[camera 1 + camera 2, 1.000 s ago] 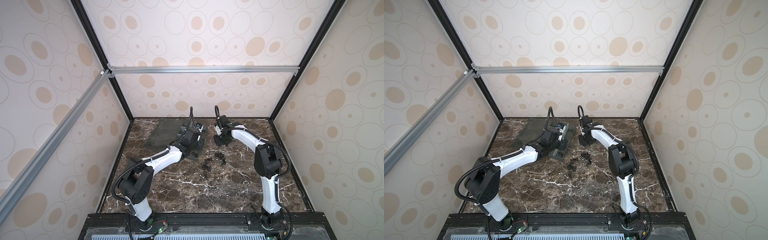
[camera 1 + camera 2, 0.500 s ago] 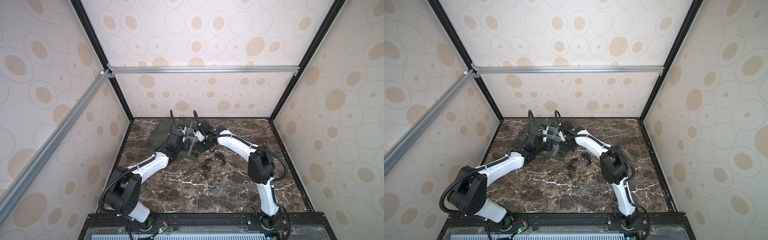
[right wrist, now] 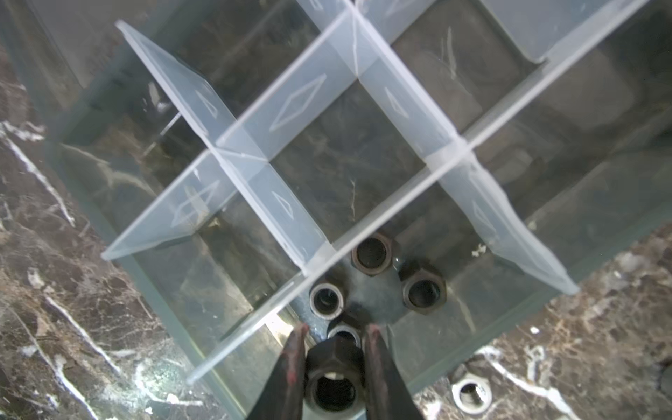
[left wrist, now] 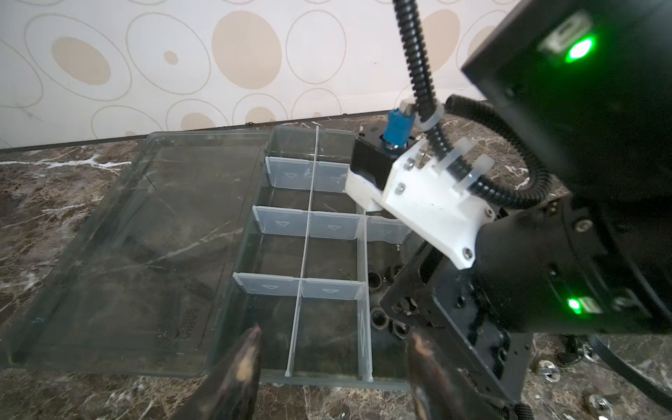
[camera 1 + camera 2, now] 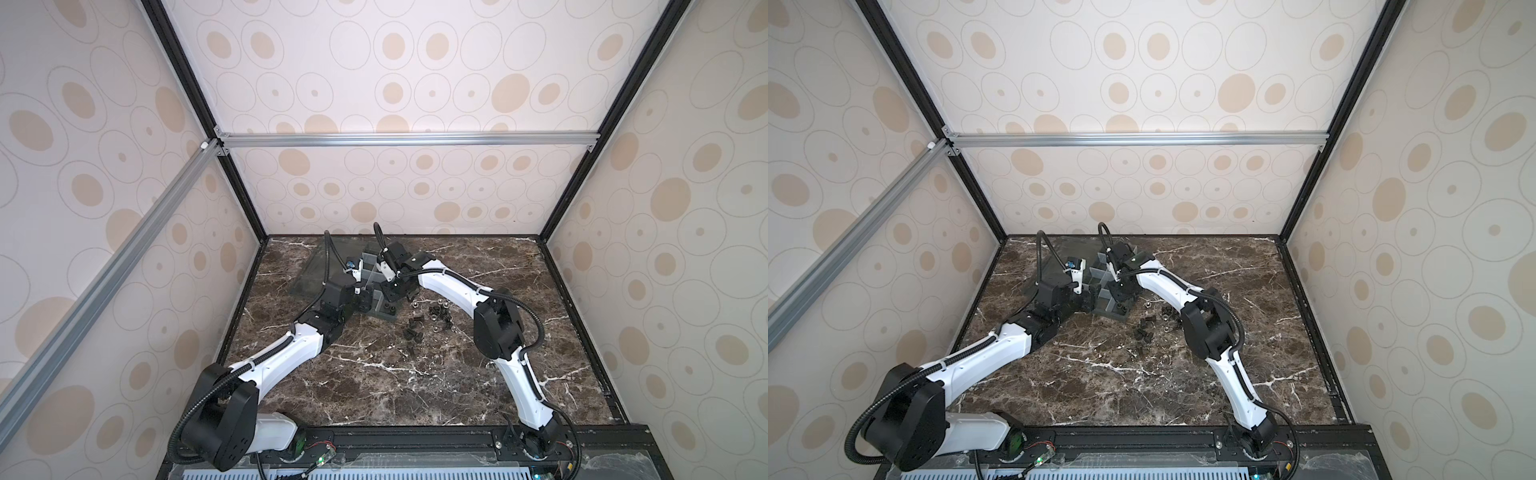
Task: Sort the screws and nuts into containers
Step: Place the nut into the container.
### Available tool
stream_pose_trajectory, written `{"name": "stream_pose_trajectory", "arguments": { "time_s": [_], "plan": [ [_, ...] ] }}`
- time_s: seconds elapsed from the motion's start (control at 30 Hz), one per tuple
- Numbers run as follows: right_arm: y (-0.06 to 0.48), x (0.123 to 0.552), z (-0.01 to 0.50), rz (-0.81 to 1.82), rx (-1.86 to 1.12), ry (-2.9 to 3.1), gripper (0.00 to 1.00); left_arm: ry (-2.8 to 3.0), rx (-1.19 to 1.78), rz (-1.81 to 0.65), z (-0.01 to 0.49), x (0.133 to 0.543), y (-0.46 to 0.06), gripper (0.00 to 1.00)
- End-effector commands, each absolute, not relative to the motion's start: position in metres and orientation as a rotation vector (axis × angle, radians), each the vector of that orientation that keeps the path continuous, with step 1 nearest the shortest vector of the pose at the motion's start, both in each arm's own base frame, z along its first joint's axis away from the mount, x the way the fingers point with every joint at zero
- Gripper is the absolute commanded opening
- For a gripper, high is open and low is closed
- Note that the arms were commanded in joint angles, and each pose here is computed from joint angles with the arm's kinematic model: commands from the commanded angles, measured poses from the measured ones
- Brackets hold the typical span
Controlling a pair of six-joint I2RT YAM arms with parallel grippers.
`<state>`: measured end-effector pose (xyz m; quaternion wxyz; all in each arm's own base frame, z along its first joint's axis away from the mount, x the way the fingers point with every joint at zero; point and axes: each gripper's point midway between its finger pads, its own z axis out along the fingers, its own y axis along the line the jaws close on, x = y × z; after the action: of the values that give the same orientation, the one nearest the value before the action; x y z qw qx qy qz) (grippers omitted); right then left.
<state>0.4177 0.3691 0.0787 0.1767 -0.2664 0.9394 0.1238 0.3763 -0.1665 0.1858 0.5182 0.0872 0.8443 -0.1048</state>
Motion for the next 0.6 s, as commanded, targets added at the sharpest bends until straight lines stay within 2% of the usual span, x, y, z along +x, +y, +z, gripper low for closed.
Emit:
{"name": "stream_pose_trajectory", "arguments": {
  "time_s": [0.0, 0.07, 0.2, 0.33, 0.43, 0.57],
  "plan": [
    [0.367, 0.416, 0.084, 0.351, -0.755, 2.648, 0.36, 1.968, 0.215, -0.271, 0.198, 0.370, -0.166, 0.64],
    [0.367, 0.416, 0.084, 0.353, -0.749, 2.644, 0.44, 1.952, 0.225, -0.282, 0.202, 0.368, -0.168, 0.65],
    [0.366, 0.417, 0.101, 0.368, -0.737, 2.611, 0.47, 1.912, 0.272, -0.312, 0.214, 0.365, -0.177, 0.66],
    [0.347, 0.416, 0.129, 0.368, -0.681, 2.544, 0.47, 1.870, 0.374, -0.311, 0.227, 0.362, -0.198, 0.66],
    [0.313, 0.411, 0.144, 0.394, -0.583, 2.517, 0.45, 1.867, 0.475, -0.312, 0.229, 0.360, -0.224, 0.63],
    [0.269, 0.388, 0.141, 0.415, -0.490, 2.549, 0.40, 1.861, 0.575, -0.370, 0.219, 0.355, -0.251, 0.59]
  ]
}}
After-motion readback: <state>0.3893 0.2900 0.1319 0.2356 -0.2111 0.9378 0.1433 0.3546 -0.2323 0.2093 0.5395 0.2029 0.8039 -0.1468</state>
